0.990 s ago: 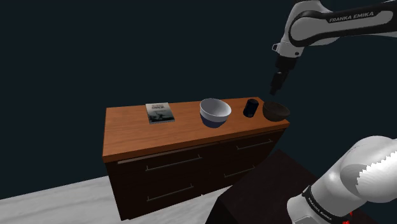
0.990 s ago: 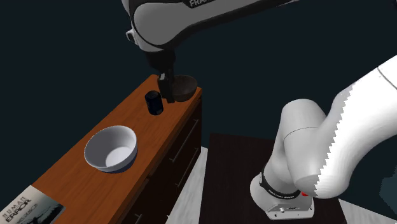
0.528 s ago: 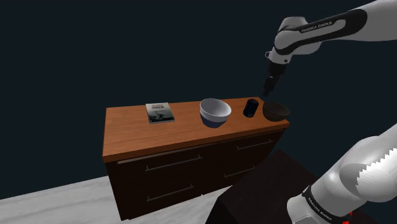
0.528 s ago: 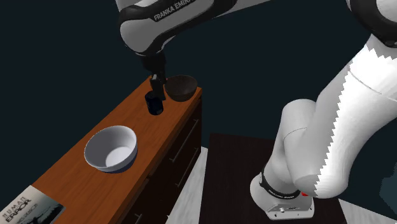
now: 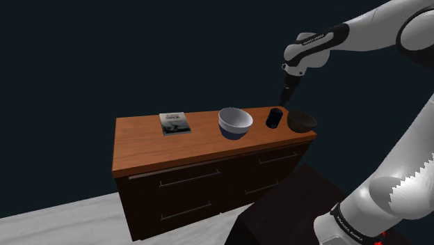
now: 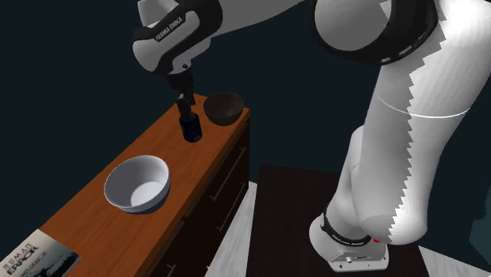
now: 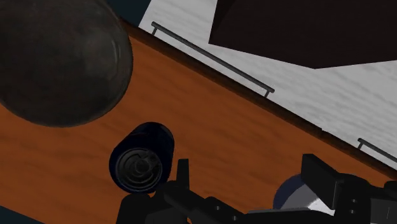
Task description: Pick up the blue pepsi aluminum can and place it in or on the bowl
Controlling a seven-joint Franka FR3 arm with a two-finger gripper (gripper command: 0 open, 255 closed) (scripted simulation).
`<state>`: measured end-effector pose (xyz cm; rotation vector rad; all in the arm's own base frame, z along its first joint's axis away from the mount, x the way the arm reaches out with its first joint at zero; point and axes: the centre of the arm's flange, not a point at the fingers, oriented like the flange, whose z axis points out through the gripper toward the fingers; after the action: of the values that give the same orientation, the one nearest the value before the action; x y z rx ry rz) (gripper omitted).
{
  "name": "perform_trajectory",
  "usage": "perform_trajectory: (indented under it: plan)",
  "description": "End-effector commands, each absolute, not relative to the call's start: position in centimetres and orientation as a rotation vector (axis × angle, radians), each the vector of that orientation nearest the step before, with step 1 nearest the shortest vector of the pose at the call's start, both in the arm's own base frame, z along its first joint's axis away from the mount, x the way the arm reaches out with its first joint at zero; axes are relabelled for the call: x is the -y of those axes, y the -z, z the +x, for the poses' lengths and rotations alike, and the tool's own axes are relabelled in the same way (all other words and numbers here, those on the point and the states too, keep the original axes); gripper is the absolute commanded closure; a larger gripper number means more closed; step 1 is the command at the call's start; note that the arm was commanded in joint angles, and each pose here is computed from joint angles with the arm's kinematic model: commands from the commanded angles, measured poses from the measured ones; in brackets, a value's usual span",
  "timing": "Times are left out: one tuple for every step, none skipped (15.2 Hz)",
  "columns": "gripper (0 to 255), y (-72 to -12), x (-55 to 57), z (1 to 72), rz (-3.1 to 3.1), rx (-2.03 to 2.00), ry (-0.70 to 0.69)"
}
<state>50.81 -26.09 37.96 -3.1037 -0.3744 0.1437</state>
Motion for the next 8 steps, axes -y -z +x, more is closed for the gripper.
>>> perform_trajectory:
  plan:
    - [0,-36.5,27.8,52.3,-3.095,0.381,-0.137]
    - [0,-35.7,28.7,53.1,-3.09,0.384,-0.135]
    - [0,-35.0,29.5,53.9,-3.086,0.387,-0.133]
    - [0,-34.2,30.3,54.7,-3.081,0.389,-0.131]
    - [0,-33.4,31.1,55.4,-3.077,0.392,-0.129]
    - [0,-32.7,31.9,56.2,-3.072,0.395,-0.127]
    - [0,-31.9,32.7,57.0,-3.068,0.397,-0.125]
    - [0,-31.1,33.5,57.8,-3.063,0.4,-0.123]
